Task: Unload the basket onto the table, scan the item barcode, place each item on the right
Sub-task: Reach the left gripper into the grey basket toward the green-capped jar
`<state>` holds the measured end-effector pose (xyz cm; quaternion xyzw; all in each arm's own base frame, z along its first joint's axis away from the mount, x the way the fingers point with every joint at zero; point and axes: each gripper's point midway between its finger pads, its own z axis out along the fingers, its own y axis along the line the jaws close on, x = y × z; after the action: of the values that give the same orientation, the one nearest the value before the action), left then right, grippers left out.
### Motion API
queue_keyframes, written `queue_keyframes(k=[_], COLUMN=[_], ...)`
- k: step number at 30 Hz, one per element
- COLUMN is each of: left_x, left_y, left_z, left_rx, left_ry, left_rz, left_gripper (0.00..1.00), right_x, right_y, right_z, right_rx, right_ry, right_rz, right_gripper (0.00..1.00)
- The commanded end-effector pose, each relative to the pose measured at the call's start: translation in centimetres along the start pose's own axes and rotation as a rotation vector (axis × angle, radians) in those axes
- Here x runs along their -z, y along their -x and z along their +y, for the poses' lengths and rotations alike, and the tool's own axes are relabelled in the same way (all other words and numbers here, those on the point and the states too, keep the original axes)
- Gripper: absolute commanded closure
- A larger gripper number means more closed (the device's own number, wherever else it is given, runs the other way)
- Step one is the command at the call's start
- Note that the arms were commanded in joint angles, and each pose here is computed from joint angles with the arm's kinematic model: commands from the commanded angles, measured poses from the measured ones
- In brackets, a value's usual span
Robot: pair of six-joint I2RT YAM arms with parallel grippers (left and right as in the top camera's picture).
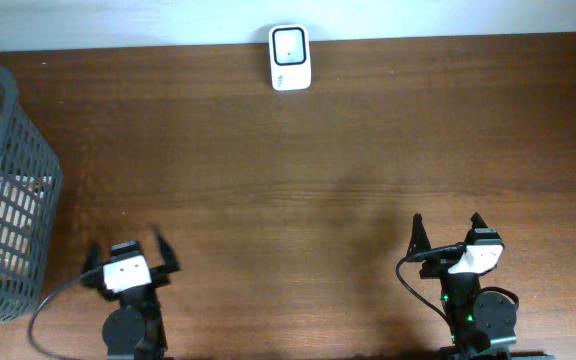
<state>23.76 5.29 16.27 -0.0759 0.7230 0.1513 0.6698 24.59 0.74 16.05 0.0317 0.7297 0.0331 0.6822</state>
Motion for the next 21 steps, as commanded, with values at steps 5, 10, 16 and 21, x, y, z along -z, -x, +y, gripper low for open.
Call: queue_keyframes(k=[5,10,16,21], left_x=[3.9,3.6,0.0,-1.9], left_y=[1.1,7.1,16.7,20.5], left_z=[-10.8,-10.1,-10.7,-10.3], left_rx=[0.257,0.239,0.108,-0.002], left_ry=[-0.684,-0.667,-0.684,-0.665], left_rz=[0.035,0.160,0.526,0.869], left_gripper=[0.01,0.01,0.01,0.01], right_x=[0.0,0.0,0.0,0.0], right_y=[-0.3,-0.3,-0.3,-0.3], right_z=[-0.5,-0.5,-0.5,-0.5], right_rx=[0.005,0.005,0.005,0.005], right_ry=[-0.025,-0.025,-0.025,-0.025], right_rz=[0.005,0.005,0.005,0.005], right_gripper=[0.02,0.02,0.02,0.02])
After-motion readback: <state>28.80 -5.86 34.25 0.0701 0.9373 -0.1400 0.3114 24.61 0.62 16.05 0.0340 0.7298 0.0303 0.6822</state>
